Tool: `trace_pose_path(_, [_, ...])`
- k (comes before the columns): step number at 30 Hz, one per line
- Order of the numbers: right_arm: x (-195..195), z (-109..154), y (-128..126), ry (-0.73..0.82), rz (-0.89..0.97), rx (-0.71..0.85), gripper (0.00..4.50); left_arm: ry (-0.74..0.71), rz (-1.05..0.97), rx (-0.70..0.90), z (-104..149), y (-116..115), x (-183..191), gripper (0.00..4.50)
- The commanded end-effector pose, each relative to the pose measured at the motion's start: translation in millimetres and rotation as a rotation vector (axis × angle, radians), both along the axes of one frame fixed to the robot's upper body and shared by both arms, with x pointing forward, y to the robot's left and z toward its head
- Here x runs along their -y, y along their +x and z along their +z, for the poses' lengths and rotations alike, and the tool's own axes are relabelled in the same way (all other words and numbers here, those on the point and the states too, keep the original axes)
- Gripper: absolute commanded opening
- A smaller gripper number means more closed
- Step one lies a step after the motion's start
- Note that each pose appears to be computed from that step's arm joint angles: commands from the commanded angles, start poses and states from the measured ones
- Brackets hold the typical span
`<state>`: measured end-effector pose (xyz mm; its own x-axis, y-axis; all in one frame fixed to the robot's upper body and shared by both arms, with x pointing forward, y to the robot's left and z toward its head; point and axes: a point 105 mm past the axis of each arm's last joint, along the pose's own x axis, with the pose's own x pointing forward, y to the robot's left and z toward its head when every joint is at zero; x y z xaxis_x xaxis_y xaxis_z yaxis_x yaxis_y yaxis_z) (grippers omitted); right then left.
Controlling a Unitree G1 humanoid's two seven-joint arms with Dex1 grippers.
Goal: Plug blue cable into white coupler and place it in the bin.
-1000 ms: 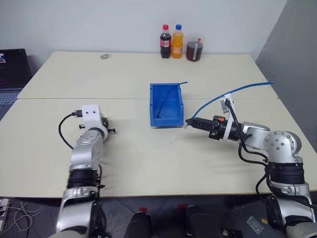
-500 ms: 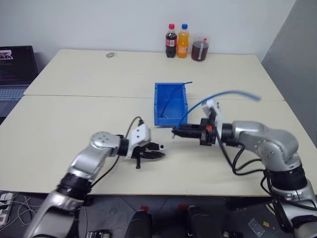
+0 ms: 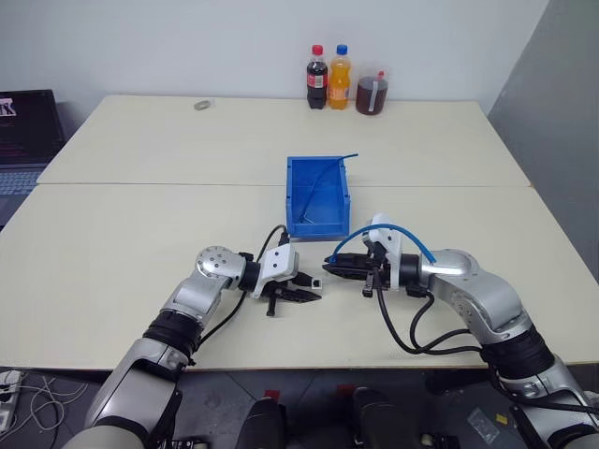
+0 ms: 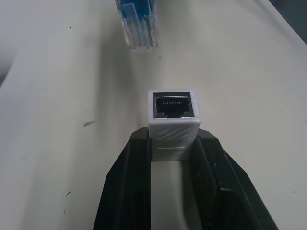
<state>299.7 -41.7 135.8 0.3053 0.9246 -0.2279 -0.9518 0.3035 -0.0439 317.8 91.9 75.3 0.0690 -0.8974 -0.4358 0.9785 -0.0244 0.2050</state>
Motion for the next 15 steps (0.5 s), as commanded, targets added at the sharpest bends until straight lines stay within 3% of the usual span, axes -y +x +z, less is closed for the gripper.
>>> trace_pose_path(1, [-9.1,7.2,-8.9,0.021,0.058,0.027,0.16,0.013,0.032,-0.005,-1.6,1.8,-6.5,0.77])
trace_pose_path(15, [-11.9,-20.5,-2.3,-0.057,0.078,0.026,0.16,0.009,0.048,-0.011,-3.8,-3.1,-5.5,0.77])
